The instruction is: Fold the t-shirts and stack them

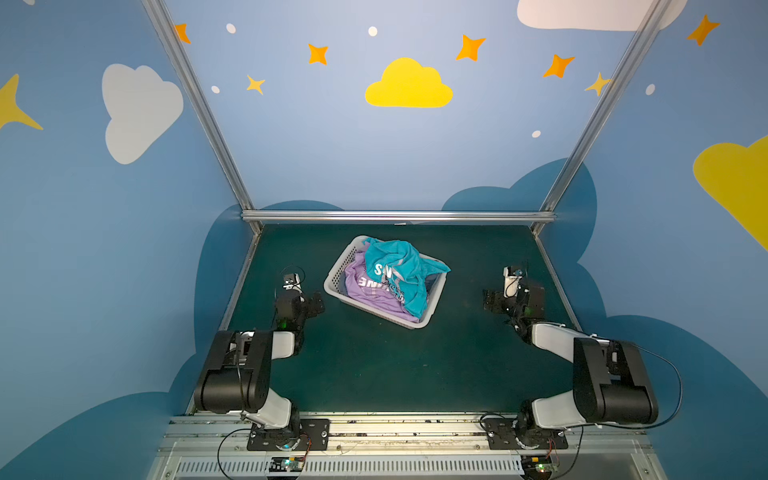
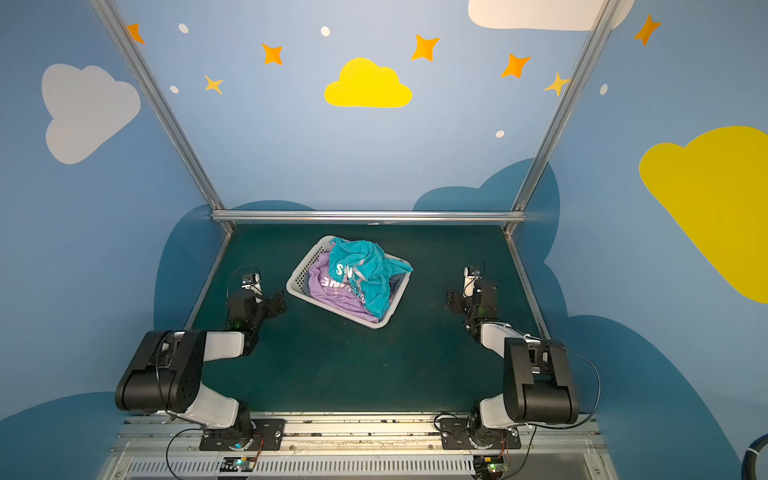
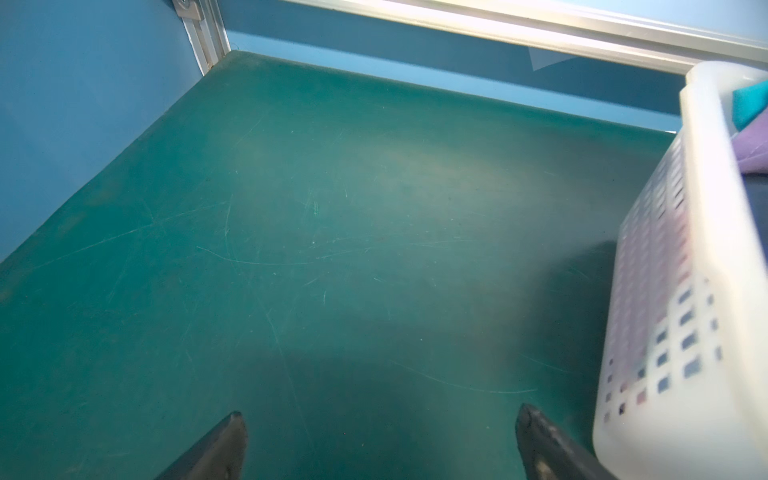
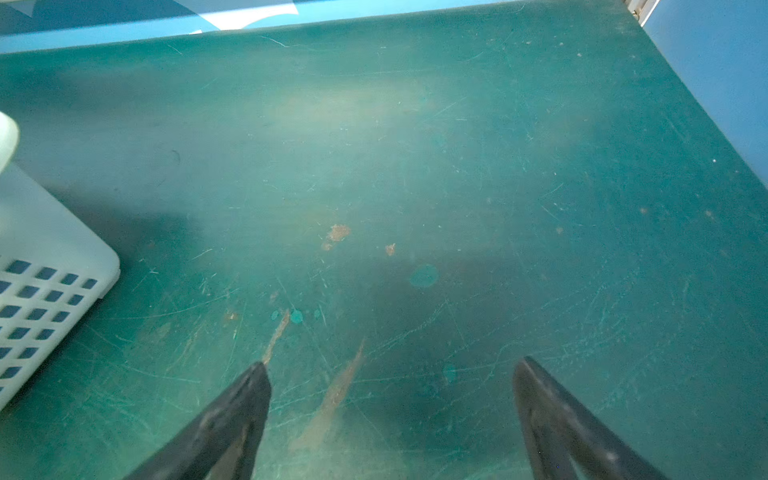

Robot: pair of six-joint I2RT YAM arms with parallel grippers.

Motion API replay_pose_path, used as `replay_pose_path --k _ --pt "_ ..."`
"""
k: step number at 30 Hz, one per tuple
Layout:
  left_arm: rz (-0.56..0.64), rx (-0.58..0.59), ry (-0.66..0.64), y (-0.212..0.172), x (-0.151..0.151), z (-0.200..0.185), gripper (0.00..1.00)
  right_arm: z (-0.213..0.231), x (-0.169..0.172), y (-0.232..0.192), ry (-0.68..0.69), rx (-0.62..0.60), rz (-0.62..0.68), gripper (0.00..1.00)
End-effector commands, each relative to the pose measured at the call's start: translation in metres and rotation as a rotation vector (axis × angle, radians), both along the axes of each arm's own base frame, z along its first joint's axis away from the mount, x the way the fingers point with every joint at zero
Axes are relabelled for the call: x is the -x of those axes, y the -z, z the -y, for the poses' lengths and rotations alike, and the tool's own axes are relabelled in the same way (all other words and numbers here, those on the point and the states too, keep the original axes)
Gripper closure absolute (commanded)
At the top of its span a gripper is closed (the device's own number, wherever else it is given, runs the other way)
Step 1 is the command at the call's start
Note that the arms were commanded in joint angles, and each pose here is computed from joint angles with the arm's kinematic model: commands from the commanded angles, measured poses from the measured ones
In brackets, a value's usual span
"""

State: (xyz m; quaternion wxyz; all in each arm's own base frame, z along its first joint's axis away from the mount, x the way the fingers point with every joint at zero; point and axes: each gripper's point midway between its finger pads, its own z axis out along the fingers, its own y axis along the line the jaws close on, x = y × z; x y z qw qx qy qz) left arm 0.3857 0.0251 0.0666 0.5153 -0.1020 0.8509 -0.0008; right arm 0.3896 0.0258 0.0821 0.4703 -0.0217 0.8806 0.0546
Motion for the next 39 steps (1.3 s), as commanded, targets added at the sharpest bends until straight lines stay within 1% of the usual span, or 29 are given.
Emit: replay_pose_path --k 1,31,32,34,35,36,38,39 --pt "0.044 0.004 -0.011 -0.014 -0.006 -0.002 0.00 0.000 -0.002 -0.003 0.005 -0.009 0.005 0.08" --pt "0.041 0.002 -0.008 -0.015 -0.006 -0.002 0.00 0.003 -0.002 -0.003 0.017 -0.013 0.003 0.08" --pt "0.043 0.018 -0.018 -0.018 -0.009 -0.002 0.00 0.005 -0.004 -0.008 0.029 -0.002 0.019 0.09" --pt "0.003 0.006 -0.016 -0.029 -0.014 -0.003 0.00 0.004 -0.007 -0.025 0.020 0.023 0.027 0.08" --pt "-0.036 0.001 -0.041 -0.034 -0.014 -0.007 0.00 0.004 -0.005 -0.033 0.037 0.021 0.002 0.08" --pt "-0.042 -0.007 -0.092 -0.043 -0.014 -0.016 0.00 0.008 -0.003 -0.042 0.073 0.025 -0.013 0.09" --pt "-0.021 -0.012 -0.196 -0.060 -0.009 -0.029 0.00 0.013 0.001 -0.060 0.149 0.012 -0.020 0.09" --pt "0.010 0.011 -0.279 -0.071 -0.006 -0.038 0.00 0.014 0.005 -0.069 0.183 -0.005 -0.023 0.08"
